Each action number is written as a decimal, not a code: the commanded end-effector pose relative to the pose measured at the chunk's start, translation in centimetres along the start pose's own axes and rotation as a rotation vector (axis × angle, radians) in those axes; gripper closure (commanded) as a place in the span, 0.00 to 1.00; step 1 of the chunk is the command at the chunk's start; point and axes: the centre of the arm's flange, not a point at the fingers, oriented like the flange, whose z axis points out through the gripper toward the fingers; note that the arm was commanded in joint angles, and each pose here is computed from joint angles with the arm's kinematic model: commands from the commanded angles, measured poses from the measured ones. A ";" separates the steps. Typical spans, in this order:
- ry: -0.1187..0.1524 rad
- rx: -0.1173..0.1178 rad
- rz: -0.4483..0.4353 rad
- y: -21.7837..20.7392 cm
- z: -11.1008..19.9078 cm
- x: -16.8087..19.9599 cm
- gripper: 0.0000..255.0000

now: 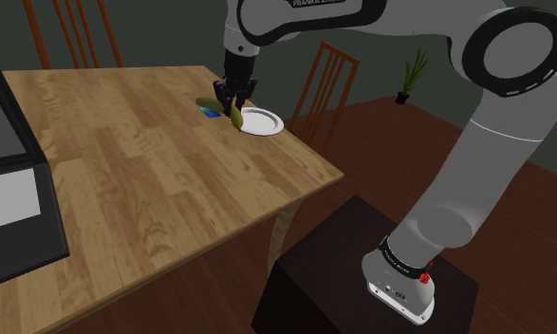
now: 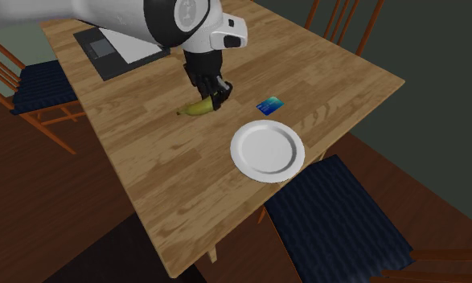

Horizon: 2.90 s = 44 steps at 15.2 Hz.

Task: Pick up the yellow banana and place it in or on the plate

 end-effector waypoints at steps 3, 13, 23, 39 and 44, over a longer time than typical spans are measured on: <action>0.000 0.000 -0.002 5.1 -0.5 1.1 1.00; 0.000 0.000 -0.002 18.0 -1.1 3.8 1.00; 0.000 0.000 -0.002 18.9 3.6 3.8 1.00; 0.000 0.000 -0.002 18.9 6.8 3.7 0.00; 0.000 0.000 -0.002 18.9 4.2 3.7 0.00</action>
